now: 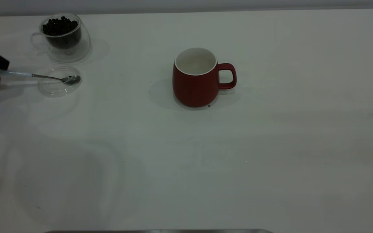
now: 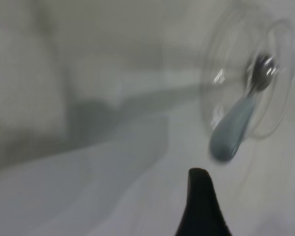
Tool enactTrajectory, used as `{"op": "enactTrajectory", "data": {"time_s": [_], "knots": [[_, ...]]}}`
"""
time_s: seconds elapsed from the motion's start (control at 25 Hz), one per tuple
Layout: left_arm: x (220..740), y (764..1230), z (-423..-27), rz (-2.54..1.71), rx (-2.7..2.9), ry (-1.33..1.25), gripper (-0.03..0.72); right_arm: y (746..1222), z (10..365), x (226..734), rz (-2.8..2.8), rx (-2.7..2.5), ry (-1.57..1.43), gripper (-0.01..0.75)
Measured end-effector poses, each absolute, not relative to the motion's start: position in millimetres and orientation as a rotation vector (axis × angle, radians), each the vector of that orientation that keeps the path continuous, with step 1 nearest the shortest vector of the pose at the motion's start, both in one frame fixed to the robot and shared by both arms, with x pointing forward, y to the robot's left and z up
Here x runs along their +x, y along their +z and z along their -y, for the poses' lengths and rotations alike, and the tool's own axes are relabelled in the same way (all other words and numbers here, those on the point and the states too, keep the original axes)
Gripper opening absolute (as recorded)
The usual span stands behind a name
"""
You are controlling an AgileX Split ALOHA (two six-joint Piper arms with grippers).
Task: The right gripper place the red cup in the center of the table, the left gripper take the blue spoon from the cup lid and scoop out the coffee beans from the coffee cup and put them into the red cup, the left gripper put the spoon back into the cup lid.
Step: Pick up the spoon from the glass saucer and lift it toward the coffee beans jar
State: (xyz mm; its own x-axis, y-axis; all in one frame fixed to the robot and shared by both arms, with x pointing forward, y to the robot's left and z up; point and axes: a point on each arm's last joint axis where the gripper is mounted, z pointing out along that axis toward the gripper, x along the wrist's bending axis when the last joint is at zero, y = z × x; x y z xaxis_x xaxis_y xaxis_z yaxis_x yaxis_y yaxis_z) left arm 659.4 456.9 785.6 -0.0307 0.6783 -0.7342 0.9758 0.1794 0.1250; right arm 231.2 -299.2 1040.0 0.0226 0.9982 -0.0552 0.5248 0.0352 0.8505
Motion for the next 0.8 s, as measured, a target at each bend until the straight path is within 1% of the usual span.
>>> {"op": "enactTrajectory", "data": {"time_s": [0.4, 0.8], "knots": [[664, 764, -455, -1.746, 1.505, -0.553, 0.577, 1040, 299, 231, -1.593, 1.580, 0.832, 0.590], [680, 772, -460, -1.695, 1.549, -0.467, 0.576, 1040, 299, 231, -1.593, 1.580, 0.832, 0.590]]}}
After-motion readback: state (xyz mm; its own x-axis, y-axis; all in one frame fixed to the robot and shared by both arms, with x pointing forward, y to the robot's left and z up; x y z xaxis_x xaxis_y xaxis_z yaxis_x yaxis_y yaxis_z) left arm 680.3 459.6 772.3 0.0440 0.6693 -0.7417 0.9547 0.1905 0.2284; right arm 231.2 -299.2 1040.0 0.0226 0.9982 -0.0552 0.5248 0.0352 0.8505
